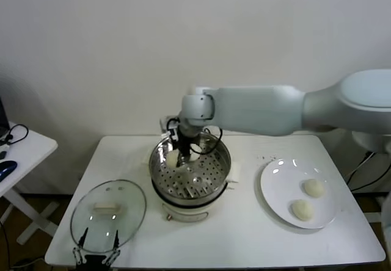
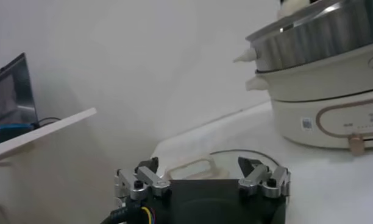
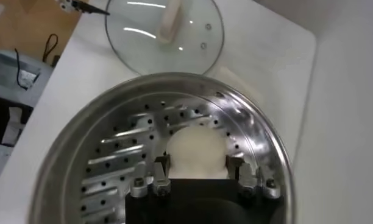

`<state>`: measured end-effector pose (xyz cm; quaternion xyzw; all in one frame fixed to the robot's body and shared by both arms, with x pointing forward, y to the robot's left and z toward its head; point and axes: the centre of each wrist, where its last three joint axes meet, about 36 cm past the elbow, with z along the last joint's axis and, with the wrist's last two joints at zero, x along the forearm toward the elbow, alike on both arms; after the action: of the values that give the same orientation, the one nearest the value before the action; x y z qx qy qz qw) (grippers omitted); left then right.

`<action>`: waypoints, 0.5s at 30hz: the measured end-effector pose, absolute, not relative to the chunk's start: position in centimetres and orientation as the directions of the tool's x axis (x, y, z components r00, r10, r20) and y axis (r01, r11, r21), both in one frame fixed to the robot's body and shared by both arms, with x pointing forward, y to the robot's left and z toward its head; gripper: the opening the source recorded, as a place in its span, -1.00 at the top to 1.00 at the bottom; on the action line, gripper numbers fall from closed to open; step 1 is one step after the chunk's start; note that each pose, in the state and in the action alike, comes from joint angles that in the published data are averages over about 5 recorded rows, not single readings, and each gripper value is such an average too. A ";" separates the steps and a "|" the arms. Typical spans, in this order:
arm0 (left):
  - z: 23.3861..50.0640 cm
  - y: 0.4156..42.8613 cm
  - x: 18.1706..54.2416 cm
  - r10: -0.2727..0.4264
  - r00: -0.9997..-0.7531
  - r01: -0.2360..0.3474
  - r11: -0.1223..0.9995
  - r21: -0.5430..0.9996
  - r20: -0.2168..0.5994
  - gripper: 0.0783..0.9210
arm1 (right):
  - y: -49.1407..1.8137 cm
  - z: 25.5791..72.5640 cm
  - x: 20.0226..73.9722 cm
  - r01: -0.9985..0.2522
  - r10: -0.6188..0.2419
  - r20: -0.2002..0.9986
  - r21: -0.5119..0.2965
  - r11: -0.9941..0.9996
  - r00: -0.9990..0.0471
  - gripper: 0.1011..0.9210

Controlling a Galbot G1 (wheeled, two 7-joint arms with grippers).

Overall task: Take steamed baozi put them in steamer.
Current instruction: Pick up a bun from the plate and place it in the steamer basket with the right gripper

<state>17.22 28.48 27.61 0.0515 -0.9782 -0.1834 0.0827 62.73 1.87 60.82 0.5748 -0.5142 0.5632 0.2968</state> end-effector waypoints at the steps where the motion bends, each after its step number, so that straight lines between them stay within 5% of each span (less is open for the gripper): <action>1: 27.6 28.5 17.2 -0.132 -0.981 -0.071 0.927 0.367 0.143 -0.77 | 2.3 60.2 62.7 -0.925 -0.254 0.953 -0.238 -0.297 -0.164 -0.26; 9: 27.6 28.7 17.3 -0.138 -0.980 -0.077 0.927 0.368 0.141 -0.77 | 4.0 57.9 63.1 -0.914 -0.251 0.948 -0.270 -0.303 -0.197 -0.60; 15: 27.6 28.8 17.1 -0.142 -0.980 -0.080 0.925 0.372 0.142 -0.77 | 3.0 60.4 63.6 -0.909 -0.261 0.944 -0.279 -0.310 -0.201 -0.76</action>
<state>17.08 28.83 27.61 0.0570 -0.9774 -0.1854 0.0836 63.62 2.95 60.38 0.5664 -0.5162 0.5781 0.2803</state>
